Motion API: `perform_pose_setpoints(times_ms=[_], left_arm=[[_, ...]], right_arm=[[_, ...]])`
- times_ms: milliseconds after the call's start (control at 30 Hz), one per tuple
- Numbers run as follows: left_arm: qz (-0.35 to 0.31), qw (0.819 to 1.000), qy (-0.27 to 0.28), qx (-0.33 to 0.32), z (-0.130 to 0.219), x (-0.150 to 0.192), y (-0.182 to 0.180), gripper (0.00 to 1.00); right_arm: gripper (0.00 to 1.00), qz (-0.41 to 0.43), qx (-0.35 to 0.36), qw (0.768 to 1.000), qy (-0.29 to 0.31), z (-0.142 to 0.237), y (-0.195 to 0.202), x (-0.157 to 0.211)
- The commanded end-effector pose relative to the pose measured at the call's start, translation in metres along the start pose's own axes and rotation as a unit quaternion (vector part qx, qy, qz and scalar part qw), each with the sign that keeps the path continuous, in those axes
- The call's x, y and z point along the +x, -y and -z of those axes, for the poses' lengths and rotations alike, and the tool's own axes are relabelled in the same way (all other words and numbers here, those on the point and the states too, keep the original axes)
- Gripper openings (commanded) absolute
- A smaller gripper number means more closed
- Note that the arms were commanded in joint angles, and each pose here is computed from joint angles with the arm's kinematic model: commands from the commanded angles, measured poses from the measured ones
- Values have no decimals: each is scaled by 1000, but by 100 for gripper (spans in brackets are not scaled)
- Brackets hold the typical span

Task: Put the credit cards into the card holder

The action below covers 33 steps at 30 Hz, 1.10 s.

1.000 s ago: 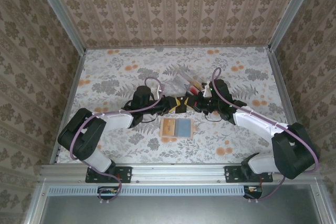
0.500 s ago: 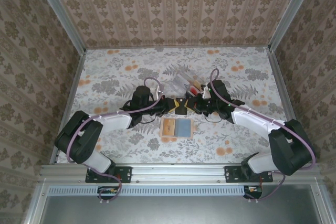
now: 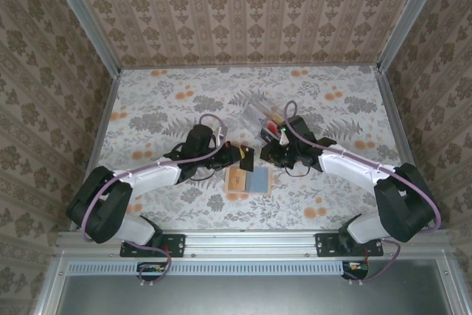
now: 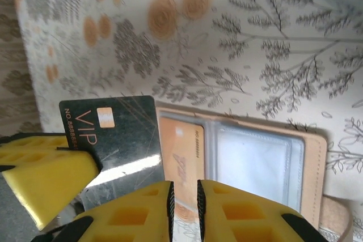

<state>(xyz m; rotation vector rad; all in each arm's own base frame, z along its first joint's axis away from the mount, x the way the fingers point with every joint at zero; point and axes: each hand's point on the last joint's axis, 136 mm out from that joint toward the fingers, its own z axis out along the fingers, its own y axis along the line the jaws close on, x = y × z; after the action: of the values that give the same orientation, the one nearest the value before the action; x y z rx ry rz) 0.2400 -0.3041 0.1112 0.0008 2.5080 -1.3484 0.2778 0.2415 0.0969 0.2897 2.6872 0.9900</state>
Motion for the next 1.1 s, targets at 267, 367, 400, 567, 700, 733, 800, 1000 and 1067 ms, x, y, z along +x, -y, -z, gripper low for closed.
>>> perform_pose_setpoints(times_ms=[267,367,400,567,700,733,800,1000,1067], left_arm=[[-33,995,-26,-96,-8,33,-39,0],[-33,994,-27,-102,-9,36,-42,0],[-33,994,-27,-104,-9,37,-44,0],[-31,993,-27,-107,-12,38,-49,0],[-29,993,-32,-107,-16,41,-52,0],[-27,993,-32,-107,-17,40,-53,0],[-27,993,-35,-107,-19,42,-55,0],[-23,993,-37,-106,-22,46,-59,0],[-19,994,-35,-104,-22,46,-59,0]], right_arm=[[17,19,137,990,-31,-27,37,35],[17,18,168,985,-26,-23,51,35],[17,19,177,984,-22,-21,55,34],[16,18,206,978,-27,-20,70,37],[15,13,225,974,-35,-24,82,41],[15,12,230,972,-37,-25,85,42],[15,12,234,971,-40,-27,88,44],[14,8,247,968,-46,-31,97,47],[14,7,250,967,-48,-32,99,48]])
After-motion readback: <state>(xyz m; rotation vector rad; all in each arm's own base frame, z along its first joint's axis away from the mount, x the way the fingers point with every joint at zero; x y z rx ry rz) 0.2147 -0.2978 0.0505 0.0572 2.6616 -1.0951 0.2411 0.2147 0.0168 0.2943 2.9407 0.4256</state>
